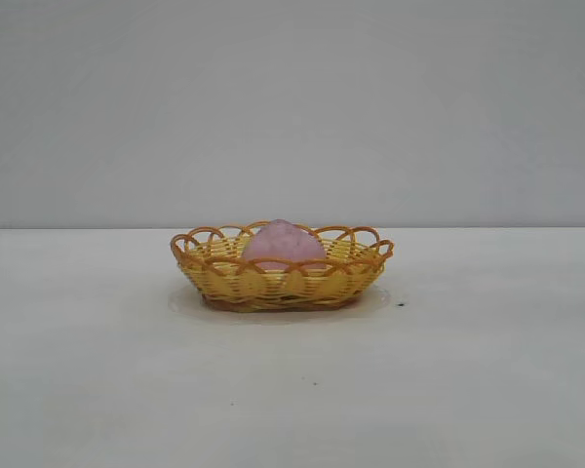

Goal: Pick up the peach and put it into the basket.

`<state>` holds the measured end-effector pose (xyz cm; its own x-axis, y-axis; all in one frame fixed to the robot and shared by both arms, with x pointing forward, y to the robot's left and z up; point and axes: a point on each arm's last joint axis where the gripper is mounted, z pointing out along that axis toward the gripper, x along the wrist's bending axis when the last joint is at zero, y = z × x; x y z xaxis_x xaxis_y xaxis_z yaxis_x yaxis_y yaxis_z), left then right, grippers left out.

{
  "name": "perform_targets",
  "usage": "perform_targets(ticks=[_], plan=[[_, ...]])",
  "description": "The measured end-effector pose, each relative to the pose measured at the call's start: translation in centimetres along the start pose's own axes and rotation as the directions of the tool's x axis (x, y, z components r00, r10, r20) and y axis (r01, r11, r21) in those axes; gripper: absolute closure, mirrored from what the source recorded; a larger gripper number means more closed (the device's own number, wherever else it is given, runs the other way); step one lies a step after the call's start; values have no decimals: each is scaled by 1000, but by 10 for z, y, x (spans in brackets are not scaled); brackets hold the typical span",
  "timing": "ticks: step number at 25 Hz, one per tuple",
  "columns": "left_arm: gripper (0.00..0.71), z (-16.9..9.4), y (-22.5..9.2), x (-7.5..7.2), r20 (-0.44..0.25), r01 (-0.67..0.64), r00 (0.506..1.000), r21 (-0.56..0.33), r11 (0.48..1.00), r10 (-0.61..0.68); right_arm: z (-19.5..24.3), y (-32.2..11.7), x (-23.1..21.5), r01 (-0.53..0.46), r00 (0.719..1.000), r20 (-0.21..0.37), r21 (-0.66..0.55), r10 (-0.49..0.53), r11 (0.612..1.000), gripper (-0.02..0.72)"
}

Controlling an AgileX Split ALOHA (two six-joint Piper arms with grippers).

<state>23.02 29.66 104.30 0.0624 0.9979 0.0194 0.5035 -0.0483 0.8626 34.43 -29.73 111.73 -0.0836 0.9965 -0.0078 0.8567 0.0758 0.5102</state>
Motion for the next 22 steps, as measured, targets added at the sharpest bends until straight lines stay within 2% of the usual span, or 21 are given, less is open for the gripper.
perform_targets(ticks=[10, 15, 22], plan=[[330, 0, 0, 0, 0, 0, 1000, 0, 1000, 0, 3, -94, 12, 1, 1000, -1, -199, -2, 980, 395], [330, 0, 0, 0, 0, 0, 1000, 0, 1000, 0, 18, -114, 13, 1, 1000, 4, -291, 0, 957, 395], [330, 0, 0, 0, 0, 0, 1000, 0, 1000, 0, 13, -122, 15, 11, 1000, 6, -369, -9, 929, 395]])
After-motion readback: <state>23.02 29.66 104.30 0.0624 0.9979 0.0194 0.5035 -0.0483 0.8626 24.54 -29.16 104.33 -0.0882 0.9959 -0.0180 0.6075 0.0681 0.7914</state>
